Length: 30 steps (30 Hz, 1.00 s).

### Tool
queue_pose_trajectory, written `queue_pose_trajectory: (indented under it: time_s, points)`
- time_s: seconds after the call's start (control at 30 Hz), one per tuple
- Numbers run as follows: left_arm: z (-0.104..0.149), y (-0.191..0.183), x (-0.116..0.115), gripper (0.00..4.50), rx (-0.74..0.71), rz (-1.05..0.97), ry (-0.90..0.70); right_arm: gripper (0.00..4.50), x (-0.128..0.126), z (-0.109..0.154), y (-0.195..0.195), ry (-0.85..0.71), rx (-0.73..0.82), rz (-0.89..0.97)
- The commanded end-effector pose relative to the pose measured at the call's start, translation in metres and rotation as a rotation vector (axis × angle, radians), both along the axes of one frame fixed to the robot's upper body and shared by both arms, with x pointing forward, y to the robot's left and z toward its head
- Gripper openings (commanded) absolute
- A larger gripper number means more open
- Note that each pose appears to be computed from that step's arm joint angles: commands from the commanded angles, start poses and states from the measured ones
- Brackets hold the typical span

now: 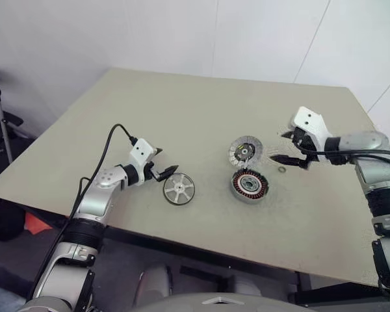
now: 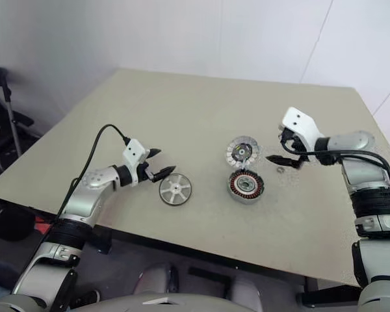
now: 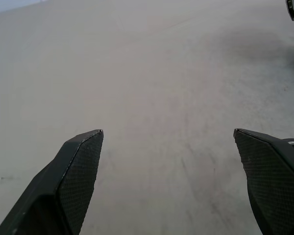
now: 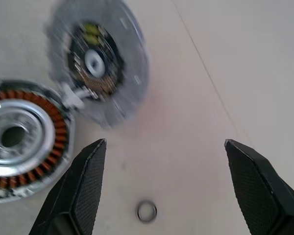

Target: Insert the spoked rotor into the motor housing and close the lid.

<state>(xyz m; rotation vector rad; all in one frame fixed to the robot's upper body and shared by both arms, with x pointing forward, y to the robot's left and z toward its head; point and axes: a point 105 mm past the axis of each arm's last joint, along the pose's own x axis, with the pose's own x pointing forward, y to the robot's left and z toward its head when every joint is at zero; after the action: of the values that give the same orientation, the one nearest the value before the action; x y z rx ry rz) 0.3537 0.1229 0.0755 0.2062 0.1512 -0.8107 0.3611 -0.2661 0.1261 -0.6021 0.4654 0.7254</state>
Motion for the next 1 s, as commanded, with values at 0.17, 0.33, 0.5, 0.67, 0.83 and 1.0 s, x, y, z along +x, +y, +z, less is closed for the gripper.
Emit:
queue_pose_trajectory:
  time_s: [0.17,0.33,0.5,0.67,0.83,1.0]
  points:
    - [0.016,-0.005,0.004,4.50,0.000,-0.029,-0.061,4.36,0.003,-0.004,-0.005,-0.022,0.144,-0.099]
    - [0.016,-0.005,0.004,4.50,0.003,-0.032,-0.061,4.36,-0.005,-0.031,-0.004,0.047,0.157,-0.131]
    - [0.016,-0.005,0.004,4.50,0.003,-0.032,-0.059,4.36,-0.007,-0.046,-0.010,0.073,0.124,-0.168]
    - [0.015,-0.006,0.003,4.50,0.004,-0.035,-0.056,4.36,-0.005,-0.048,-0.024,0.069,0.090,-0.208]
    - [0.014,-0.006,0.003,4.50,0.004,-0.034,-0.056,4.36,-0.008,-0.060,-0.044,0.095,0.038,-0.273]
    - [0.014,-0.005,0.003,4.50,0.007,-0.031,-0.057,4.36,-0.011,-0.069,-0.047,0.134,0.067,-0.295]
